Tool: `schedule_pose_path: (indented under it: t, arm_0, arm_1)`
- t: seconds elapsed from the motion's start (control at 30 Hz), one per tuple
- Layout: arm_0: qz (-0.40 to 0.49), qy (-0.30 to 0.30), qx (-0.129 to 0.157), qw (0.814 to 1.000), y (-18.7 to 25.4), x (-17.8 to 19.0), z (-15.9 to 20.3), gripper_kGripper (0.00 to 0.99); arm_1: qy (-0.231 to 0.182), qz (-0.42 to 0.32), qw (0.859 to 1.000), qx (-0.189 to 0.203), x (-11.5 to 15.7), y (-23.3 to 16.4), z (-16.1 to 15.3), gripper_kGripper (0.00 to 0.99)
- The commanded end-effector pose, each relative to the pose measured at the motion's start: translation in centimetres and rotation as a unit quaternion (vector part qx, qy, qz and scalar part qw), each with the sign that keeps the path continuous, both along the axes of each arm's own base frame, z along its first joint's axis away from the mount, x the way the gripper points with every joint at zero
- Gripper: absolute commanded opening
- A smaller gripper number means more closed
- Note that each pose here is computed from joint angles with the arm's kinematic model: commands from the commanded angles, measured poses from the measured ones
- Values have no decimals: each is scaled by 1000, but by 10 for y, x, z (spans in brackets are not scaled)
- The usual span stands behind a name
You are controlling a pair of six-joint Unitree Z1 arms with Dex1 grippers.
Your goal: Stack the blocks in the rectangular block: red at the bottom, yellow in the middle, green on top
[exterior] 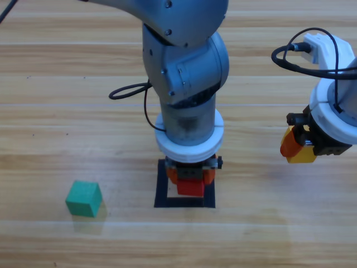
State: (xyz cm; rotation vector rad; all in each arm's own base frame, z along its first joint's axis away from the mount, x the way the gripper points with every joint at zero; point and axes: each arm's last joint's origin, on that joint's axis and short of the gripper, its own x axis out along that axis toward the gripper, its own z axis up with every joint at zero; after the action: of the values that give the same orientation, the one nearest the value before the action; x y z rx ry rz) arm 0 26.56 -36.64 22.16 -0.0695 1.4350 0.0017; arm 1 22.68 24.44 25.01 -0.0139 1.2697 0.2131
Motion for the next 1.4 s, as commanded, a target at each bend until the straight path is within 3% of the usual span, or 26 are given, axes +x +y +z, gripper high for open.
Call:
schedule_pose_path:
  t: [0.03,0.33,1.4]
  arm_0:
    - [30,7,5,1000,-3,12,-17,64]
    - [69,3,10,998,0,18,-23,64]
    - [59,8,32,998,2,36,-53,64]
  arm_1:
    - [23,3,1000,-15,1,-1,-11,0]
    - [25,6,1000,-16,3,1,-12,0]
    - [27,11,999,-20,5,4,-16,0]
